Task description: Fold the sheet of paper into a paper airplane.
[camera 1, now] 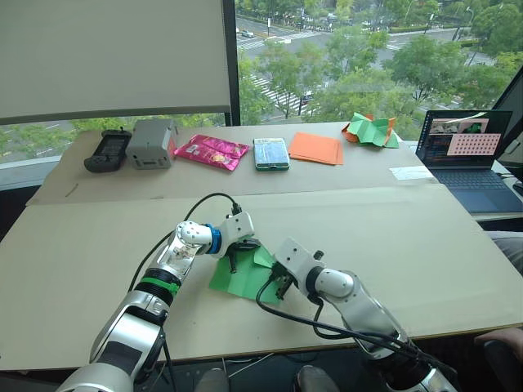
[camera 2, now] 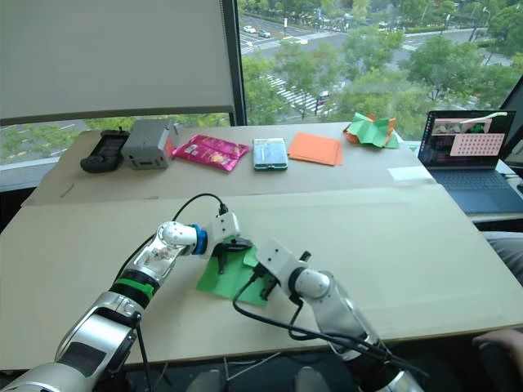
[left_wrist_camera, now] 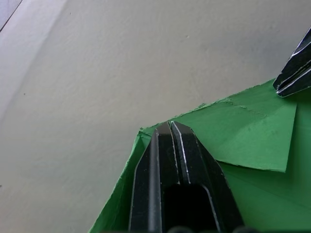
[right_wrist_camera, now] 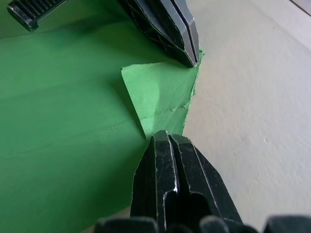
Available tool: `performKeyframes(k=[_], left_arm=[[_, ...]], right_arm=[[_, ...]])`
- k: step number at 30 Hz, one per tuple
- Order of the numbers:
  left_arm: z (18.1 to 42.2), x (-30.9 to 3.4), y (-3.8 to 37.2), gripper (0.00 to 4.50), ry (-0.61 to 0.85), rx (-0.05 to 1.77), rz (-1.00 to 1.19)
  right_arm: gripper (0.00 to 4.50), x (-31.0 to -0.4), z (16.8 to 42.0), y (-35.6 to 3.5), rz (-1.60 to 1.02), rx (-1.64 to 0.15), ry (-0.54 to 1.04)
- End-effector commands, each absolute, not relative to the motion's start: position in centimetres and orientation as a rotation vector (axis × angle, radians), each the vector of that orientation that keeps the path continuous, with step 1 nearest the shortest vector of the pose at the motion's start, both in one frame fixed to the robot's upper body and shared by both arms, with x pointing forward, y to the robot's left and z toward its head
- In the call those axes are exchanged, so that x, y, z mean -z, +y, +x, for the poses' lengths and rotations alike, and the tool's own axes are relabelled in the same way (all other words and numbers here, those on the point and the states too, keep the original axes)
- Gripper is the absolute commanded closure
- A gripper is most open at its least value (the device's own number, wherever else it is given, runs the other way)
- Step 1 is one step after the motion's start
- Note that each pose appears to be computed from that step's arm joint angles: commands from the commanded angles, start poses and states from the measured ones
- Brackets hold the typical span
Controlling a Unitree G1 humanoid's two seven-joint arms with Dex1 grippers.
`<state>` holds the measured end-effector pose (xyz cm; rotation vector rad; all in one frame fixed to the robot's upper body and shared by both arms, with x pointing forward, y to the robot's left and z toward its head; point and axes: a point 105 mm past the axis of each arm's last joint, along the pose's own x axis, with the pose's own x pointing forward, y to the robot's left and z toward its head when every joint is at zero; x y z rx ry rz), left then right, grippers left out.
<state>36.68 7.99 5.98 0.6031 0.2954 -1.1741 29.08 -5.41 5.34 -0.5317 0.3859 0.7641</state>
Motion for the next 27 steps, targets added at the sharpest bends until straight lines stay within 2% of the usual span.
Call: performKeyframes(k=[1,9,15,16,19,24,27], left_arm=[[35.5,-3.4,8.5,4.50,0.408,1.206,0.613],[35.7,-3.5,8.5,4.50,0.402,1.203,0.614],[36.2,-5.0,8.6,4.50,0.341,1.175,0.594],[36.4,-6.2,8.7,4.50,0.301,1.159,0.575],[36.5,-9.3,9.4,4.50,0.213,1.116,0.531],[35.6,-12.1,11.0,4.50,0.165,1.050,0.473],[35.2,-13.0,12.6,4.50,0.162,0.977,0.393]], right_arm=[[4.48,-1.1,27.0,-7.5,-0.511,-0.761,0.607],[4.48,-2.9,27.7,-7.3,-0.492,-0.739,0.543],[4.48,-9.2,29.4,-5.6,-0.384,-0.745,0.261],[4.48,-11.3,29.7,-5.3,-0.337,-0.745,0.180],[4.48,-14.5,30.0,-4.9,-0.255,-0.755,0.066],[4.48,-15.0,30.3,-4.4,-0.250,-0.774,0.058],[4.48,-13.7,30.8,-3.5,-0.275,-0.796,0.092]])
